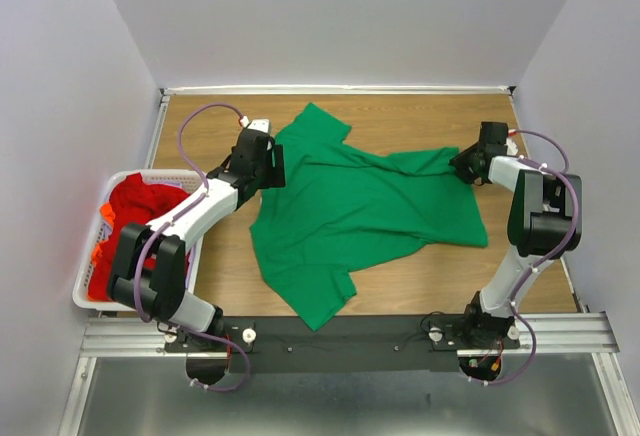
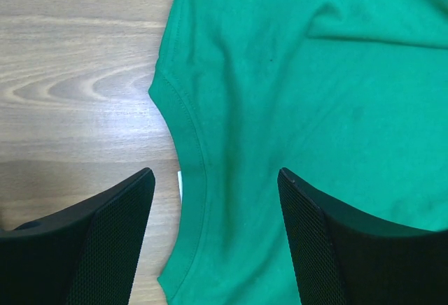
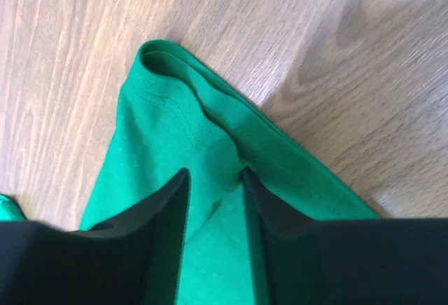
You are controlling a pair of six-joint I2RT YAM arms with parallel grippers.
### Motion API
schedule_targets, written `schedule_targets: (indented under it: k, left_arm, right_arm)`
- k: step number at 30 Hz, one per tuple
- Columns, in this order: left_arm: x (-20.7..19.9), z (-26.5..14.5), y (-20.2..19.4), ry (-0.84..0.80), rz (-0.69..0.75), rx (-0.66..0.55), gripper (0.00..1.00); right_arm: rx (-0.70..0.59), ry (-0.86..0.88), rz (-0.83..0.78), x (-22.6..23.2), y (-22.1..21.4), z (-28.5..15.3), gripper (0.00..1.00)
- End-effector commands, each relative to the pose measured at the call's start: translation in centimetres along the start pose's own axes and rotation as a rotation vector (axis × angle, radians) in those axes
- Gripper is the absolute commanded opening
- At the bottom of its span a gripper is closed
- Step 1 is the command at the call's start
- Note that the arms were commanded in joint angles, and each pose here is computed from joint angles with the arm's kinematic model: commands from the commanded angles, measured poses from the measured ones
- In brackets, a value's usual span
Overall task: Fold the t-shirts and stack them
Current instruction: Flatten the tshirt out
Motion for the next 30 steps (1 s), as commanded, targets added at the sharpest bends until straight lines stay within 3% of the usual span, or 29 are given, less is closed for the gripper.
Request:
schedule_targets:
  k: [1, 2, 3, 7, 16, 30]
  left_arm:
    - [-0.1, 0.4, 0.2, -0.004, 0.012, -0.020, 0.79]
    - [-0.2, 0.4, 0.2, -0.006, 0.014, -0.018, 0.79]
    - [-0.2, 0.6, 0.1, -0.007, 0.016, -0.014, 0.79]
    - [-0.1, 0.9, -0.1, -0.006, 0.023, -0.008, 0.79]
    - [-0.2, 1.3, -0.9, -0.016, 0.020, 0.015, 0.79]
    - [0.0, 1.3, -2.6, 0.001, -0.028, 0.077, 0.79]
  right_arm:
    - [0.004, -0.006, 0.021, -0.3, -0.1, 0.6, 0.33]
    - [0.004, -0.004, 0.016, -0.3, -0.1, 0.6, 0.29]
    - [0.004, -0.001, 0.012, -0.2, -0.1, 0.6, 0.19]
    - [-0.012, 0.025, -0.005, 0.6, 0.6, 0.3, 0.01]
    - [-0.062, 0.139, -0.059, 4.7, 3.7, -0.3, 0.00]
    - [-0.109, 0.259, -0.066, 11.2, 8.4, 6.0, 0.02]
Point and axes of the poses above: each gripper's point midway between its finger pads, its own z axis out along the fingers, its own x axis along the line the jaws close on, y = z × x, the point moved 7 cm from there along -z, back along the fingers, and after that the axes turned 1 degree about z, right-handed, at the moved point
